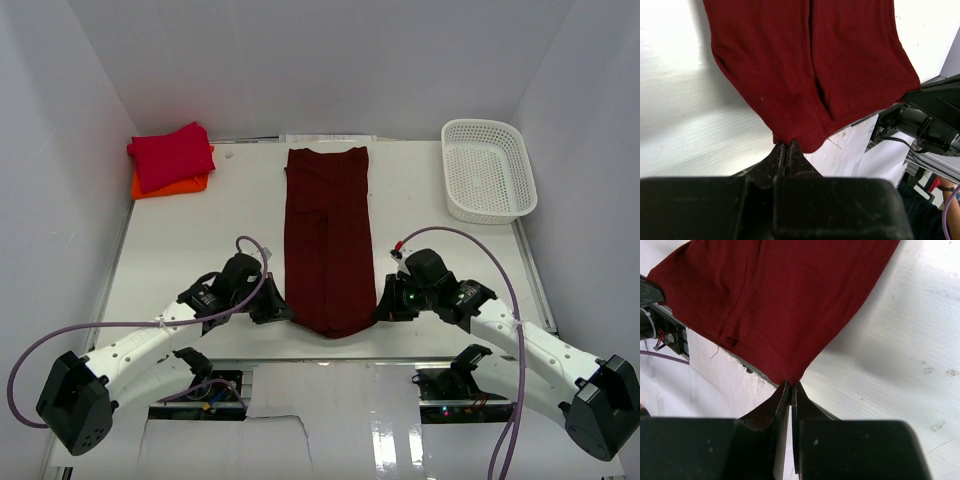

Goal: Fold and stack the t-shirts
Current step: Grab the bottom of the folded rectangular tshirt with both arms, then fold the folded rectangular tshirt in 1/3 of the way

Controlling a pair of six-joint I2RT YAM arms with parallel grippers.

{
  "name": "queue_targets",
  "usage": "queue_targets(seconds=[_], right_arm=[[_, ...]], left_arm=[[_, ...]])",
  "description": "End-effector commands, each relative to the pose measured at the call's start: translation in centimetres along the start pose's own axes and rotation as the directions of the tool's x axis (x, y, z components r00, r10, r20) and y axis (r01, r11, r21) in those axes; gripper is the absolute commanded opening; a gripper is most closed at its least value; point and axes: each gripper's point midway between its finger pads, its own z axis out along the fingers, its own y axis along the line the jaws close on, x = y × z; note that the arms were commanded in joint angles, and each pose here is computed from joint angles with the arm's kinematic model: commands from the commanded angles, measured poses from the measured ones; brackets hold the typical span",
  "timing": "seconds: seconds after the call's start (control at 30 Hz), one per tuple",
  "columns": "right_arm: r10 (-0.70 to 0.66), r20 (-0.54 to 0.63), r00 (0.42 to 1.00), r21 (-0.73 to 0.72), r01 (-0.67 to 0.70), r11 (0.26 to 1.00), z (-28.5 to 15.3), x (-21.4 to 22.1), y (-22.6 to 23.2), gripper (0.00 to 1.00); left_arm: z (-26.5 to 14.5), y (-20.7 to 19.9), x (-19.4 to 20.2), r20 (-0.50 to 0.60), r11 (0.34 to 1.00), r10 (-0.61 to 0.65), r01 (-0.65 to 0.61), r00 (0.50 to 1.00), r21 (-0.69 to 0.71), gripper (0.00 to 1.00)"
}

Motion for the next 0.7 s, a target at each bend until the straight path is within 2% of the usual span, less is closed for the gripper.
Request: queue_targets(seconds=[0.0, 0.37, 0.67], right_arm=[[-0.06, 0.025, 0.998, -0.005, 0.06, 0.998, -0.9, -1.8, 1.2, 0.08], [-0.119, 0.06, 0.991, -0.017, 0.12, 0.993, -1.9, -6.4, 2.1, 0.08], [-0.145, 0.076, 0.986, -0.005, 0.146, 0.989, -1.6, -10.0, 2.1, 0.08]], left_arm=[[-0.7, -0.8, -1.5, 0.023, 1.0, 0.019, -0.019, 1.0, 0.013, 0.0], [-2.6, -1.9, -7.7, 0.117, 0.997, 0.051, -0.057, 0.992, 0.046, 0.0], [-1.5, -3.7, -11.5, 0.134, 0.992, 0.087, -0.098, 0.987, 0.081, 0.0]])
